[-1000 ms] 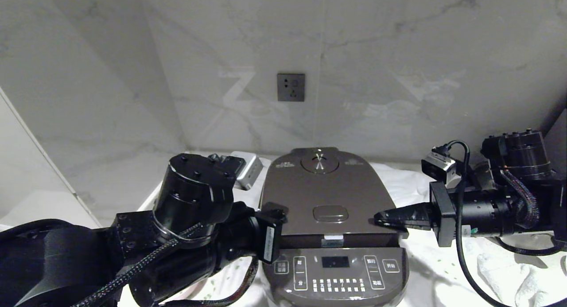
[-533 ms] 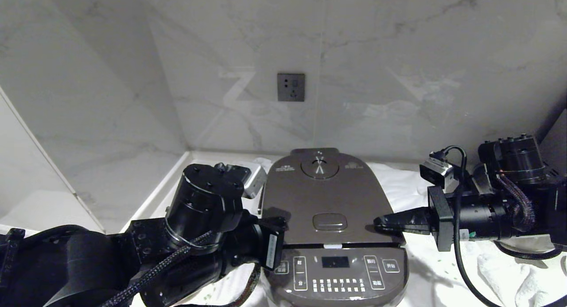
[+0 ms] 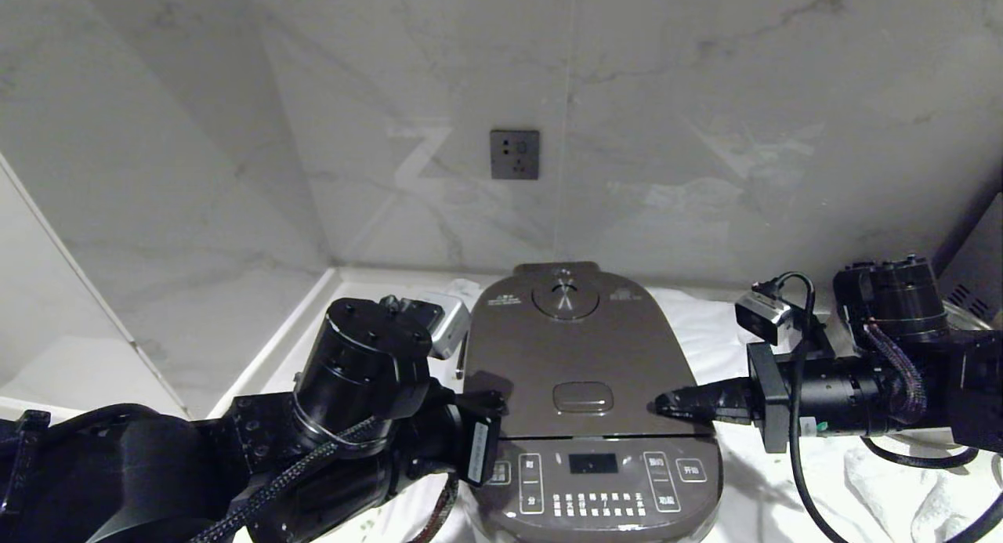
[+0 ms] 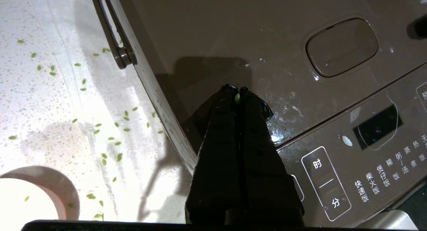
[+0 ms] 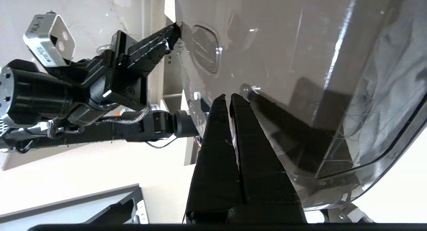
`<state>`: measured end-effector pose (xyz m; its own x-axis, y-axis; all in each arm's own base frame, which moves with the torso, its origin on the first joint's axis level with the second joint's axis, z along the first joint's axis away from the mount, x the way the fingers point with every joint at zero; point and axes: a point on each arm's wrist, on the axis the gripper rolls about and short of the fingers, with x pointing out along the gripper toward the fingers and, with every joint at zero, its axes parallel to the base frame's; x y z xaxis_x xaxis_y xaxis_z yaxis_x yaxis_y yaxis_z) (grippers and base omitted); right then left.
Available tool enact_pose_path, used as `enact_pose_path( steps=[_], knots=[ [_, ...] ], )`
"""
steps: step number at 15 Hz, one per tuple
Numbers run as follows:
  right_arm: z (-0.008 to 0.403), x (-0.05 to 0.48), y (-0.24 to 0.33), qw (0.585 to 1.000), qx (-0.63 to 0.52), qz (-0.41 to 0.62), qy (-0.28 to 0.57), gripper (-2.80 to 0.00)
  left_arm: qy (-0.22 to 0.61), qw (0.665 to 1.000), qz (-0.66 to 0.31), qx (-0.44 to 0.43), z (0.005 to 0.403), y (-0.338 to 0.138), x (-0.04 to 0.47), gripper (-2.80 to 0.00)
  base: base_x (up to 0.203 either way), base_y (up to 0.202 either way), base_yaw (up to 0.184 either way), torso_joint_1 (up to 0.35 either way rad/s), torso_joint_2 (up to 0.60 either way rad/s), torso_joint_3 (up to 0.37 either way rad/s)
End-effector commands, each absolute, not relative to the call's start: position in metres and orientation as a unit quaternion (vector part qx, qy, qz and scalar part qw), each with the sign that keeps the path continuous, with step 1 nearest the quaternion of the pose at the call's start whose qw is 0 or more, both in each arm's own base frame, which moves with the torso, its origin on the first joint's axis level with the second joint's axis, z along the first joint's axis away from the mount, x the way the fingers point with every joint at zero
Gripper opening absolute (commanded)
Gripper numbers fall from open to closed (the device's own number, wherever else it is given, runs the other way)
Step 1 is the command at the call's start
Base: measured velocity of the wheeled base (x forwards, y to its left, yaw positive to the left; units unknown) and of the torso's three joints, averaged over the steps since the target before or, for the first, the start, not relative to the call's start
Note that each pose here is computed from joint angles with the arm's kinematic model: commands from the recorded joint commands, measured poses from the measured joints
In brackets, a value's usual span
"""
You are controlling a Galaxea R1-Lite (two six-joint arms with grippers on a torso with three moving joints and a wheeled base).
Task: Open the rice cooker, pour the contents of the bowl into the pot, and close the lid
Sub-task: Close the rice cooker
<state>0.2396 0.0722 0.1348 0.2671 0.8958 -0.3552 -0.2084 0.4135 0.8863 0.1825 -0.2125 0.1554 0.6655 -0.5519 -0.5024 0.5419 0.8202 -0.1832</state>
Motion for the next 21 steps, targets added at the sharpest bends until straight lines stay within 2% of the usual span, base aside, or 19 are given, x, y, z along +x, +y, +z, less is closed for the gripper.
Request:
enact_pose_path(
  steps=[1, 10, 15, 17, 21],
  knots=[
    [0.132, 0.241, 0.071, 0.701, 0.377, 0.390, 0.464, -2.80, 0.280, 0.913, -0.298, -0.009, 0.154, -0.213, 0.183, -2.80, 0.000, 0.000, 0.000, 0.000, 0.00, 0.000],
    [0.132, 0.239, 0.071, 0.700, 0.377, 0.390, 0.464, -2.80, 0.281, 0.912, -0.299, -0.005, 0.153, -0.215, 0.184, -2.80, 0.000, 0.000, 0.000, 0.000, 0.00, 0.000],
    [0.192, 0.217, 0.066, 0.739, 0.351, 0.440, 0.370, -2.80, 0.194, 0.941, -0.271, -0.065, 0.208, -0.197, 0.195, -2.80, 0.000, 0.000, 0.000, 0.000, 0.00, 0.000],
    [0.215, 0.210, 0.065, 0.742, 0.360, 0.450, 0.343, -2.80, 0.157, 0.947, -0.267, -0.086, 0.234, -0.184, 0.191, -2.80, 0.000, 0.000, 0.000, 0.000, 0.00, 0.000],
    [0.234, 0.192, 0.060, 0.761, 0.353, 0.452, 0.305, -2.80, 0.132, 0.952, -0.260, -0.099, 0.257, -0.158, 0.173, -2.80, 0.000, 0.000, 0.000, 0.000, 0.00, 0.000]
  ],
)
